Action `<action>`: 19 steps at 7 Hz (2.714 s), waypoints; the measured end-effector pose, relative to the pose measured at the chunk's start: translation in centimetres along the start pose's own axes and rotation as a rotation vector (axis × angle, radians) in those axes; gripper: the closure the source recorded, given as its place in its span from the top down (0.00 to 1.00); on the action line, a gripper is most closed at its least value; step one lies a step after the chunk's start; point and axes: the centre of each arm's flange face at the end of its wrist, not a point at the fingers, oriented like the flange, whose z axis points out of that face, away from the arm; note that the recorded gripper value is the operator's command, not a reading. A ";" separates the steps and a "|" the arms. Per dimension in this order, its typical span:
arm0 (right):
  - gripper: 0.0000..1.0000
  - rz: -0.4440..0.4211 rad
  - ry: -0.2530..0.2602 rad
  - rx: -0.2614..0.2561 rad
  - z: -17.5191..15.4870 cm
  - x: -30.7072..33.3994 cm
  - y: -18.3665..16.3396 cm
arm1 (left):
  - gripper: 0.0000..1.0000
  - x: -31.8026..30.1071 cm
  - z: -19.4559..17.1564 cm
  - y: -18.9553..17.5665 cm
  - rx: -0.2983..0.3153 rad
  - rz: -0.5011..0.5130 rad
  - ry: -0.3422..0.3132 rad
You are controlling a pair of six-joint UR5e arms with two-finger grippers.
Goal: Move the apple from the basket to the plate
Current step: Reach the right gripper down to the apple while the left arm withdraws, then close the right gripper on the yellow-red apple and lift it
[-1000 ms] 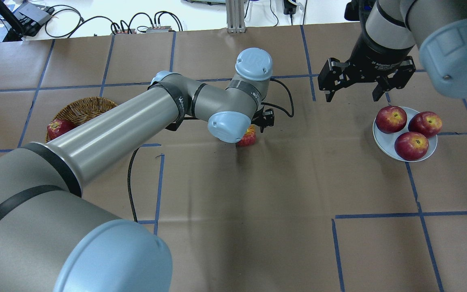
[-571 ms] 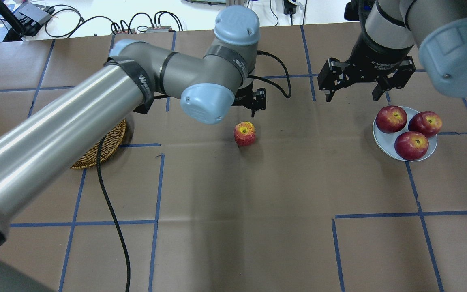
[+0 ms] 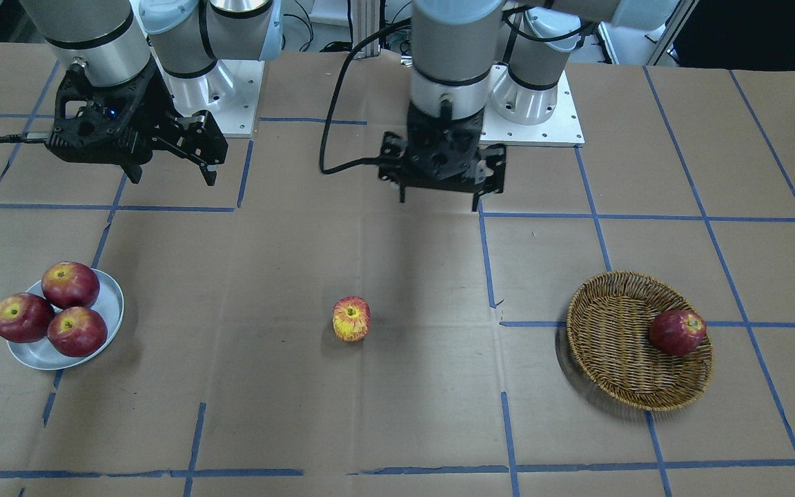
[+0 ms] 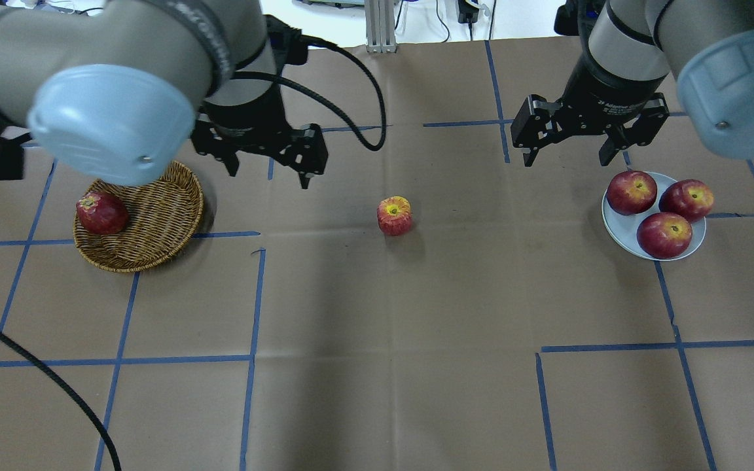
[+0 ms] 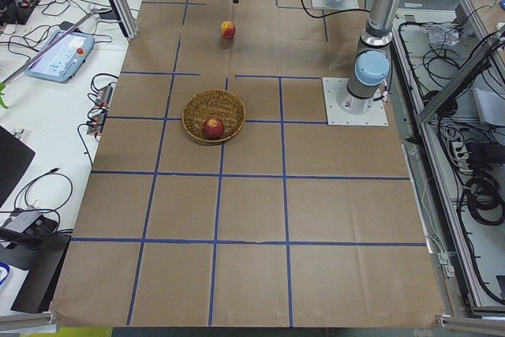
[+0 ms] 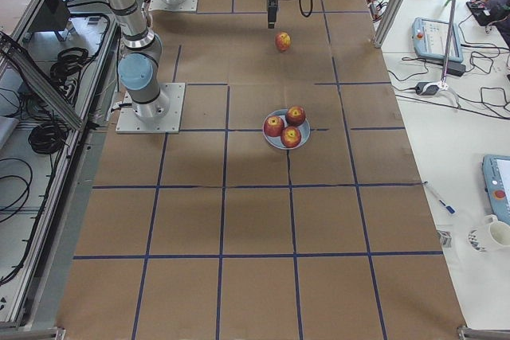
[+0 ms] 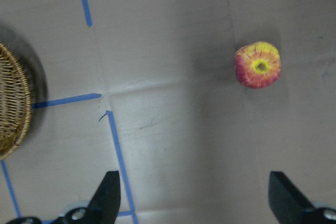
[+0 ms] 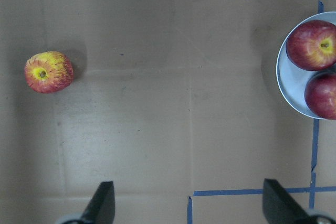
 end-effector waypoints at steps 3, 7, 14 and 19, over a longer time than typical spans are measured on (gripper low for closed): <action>1.00 0.020 -0.002 0.009 0.6 -1.0 -1.0 | 0.99 -4.9 -3.1 5.2 0.040 0.007 0.040; 1.00 0.019 -0.002 -0.019 7.8 -13.0 -5.7 | 0.99 -5.2 -3.4 5.6 0.047 0.007 0.038; 1.00 -0.006 -0.019 0.024 26.3 -20.7 -7.1 | 0.99 -5.2 -3.6 6.0 0.052 0.014 0.039; 0.47 -0.037 0.001 -0.001 29.6 -21.0 -6.2 | 0.99 -5.2 -3.6 6.1 0.053 0.012 0.040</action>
